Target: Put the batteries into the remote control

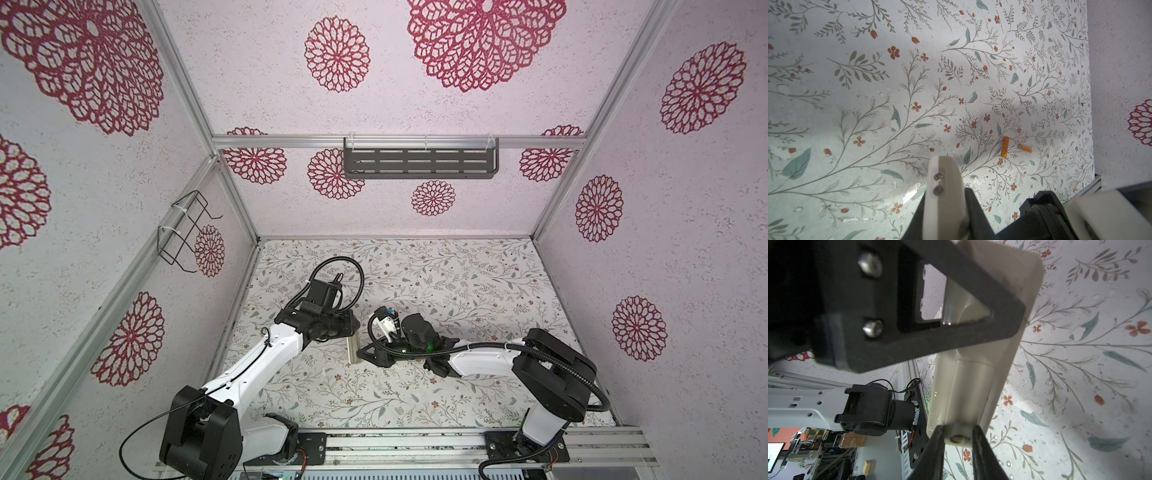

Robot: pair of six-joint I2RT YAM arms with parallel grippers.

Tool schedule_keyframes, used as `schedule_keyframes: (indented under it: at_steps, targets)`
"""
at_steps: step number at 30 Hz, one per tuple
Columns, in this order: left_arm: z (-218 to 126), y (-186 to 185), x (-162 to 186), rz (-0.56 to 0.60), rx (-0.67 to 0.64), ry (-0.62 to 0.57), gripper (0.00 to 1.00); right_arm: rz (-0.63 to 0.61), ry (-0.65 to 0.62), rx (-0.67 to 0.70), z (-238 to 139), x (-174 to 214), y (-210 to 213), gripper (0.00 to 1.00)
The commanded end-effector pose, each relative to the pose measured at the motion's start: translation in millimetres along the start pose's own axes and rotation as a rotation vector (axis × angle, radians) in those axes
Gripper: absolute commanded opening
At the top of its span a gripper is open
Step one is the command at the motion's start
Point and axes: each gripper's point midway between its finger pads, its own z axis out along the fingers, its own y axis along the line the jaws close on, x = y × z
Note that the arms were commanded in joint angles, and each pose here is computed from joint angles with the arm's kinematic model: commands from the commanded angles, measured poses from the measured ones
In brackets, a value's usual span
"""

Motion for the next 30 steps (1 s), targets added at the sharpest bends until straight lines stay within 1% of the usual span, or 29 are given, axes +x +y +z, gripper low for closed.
schedule_keyframes:
  at_steps: [1, 17, 21, 22, 23, 24, 26, 30]
  targets:
    - [-7.5, -13.3, -9.8, 0.015, 0.047, -0.035, 0.00, -0.058, -0.043, -0.015, -6.1, -17.4, 17.5, 0.26]
    - [-7.0, -12.4, -9.1, 0.014, 0.044, -0.033, 0.00, -0.114, -0.053, 0.102, -18.3, -20.4, 6.0, 0.27]
    - [-7.2, -12.5, -9.3, 0.014, 0.046, -0.033, 0.00, -0.127, -0.057, 0.103, -20.6, -22.7, 9.0, 0.28]
    - [-7.2, -12.9, -9.2, 0.015, 0.048, -0.032, 0.00, -0.130, -0.056, 0.097, -21.1, -22.8, 10.9, 0.30]
    - [-6.8, -13.3, -9.1, 0.014, 0.050, -0.031, 0.00, -0.133, -0.057, 0.085, -21.4, -23.7, 14.1, 0.34]
    - [-6.8, -14.1, -9.0, 0.015, 0.054, -0.030, 0.00, -0.135, -0.061, 0.069, -21.6, -25.1, 18.6, 0.42]
    - [-6.5, -14.4, -9.1, 0.015, 0.057, -0.029, 0.00, -0.128, -0.066, 0.045, -21.9, -26.8, 24.5, 0.54]
    - [-6.6, -14.6, -8.7, 0.016, 0.058, -0.029, 0.00, -0.103, -0.073, -0.003, -20.5, -28.7, 32.1, 0.67]
